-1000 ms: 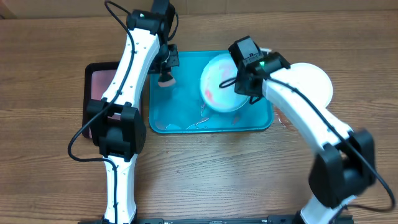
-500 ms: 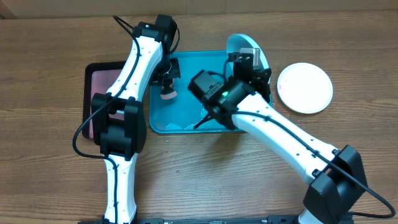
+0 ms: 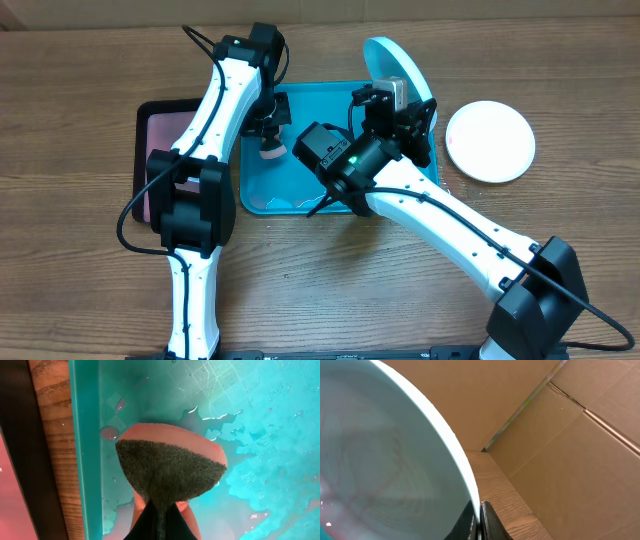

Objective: Clean dirty plates on tray and stack at the side
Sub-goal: 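Lift the white plate with right gripper and stack it on the plates at right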

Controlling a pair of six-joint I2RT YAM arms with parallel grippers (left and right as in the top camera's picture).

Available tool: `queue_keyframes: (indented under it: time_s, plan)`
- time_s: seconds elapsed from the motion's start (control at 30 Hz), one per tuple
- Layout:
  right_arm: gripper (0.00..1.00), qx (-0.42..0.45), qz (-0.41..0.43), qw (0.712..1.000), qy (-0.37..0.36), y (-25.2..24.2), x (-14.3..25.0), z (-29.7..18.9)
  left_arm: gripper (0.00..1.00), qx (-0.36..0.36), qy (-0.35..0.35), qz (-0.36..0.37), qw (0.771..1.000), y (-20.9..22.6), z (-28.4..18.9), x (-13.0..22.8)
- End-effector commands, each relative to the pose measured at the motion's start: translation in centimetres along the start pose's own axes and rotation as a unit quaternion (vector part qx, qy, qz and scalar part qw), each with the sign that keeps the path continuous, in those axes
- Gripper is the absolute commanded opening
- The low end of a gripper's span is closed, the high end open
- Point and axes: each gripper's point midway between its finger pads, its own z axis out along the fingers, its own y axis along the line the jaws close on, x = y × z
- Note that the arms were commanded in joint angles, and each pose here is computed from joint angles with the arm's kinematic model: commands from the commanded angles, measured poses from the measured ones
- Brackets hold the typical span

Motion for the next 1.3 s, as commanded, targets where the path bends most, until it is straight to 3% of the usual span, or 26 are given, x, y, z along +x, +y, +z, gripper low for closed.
queue_keyframes:
  time_s: [0.0, 0.4, 0.73, 1.07, 1.27]
  plan:
    - [0.04, 0.014, 0.043, 0.999, -0.018, -2.2, -1.6, -0.1, 0.04, 0.005, 0.008, 0.008, 1.0, -0.4, 0.5, 0.3]
    - [0.04, 0.003, 0.049, 0.999, -0.005, -1.9, -1.2, -0.1, 0.04, 0.005, 0.008, 0.008, 1.0, -0.4, 0.5, 0.3]
    - [0.04, -0.063, 0.047, 0.99, 0.114, 0.3, 2.8, 1.1, 0.04, 0.005, 0.008, 0.008, 1.0, -0.4, 0.5, 0.2]
    - [0.04, -0.171, 0.086, 0.942, 0.277, 4.9, 7.4, 0.6, 0.04, 0.005, 0.008, 0.008, 1.0, -0.4, 0.5, 0.2]
    - [0.04, -0.255, 0.073, 0.895, 0.358, 7.6, 9.4, 0.6, 0.04, 0.005, 0.008, 0.008, 1.0, -0.4, 0.5, 0.2]
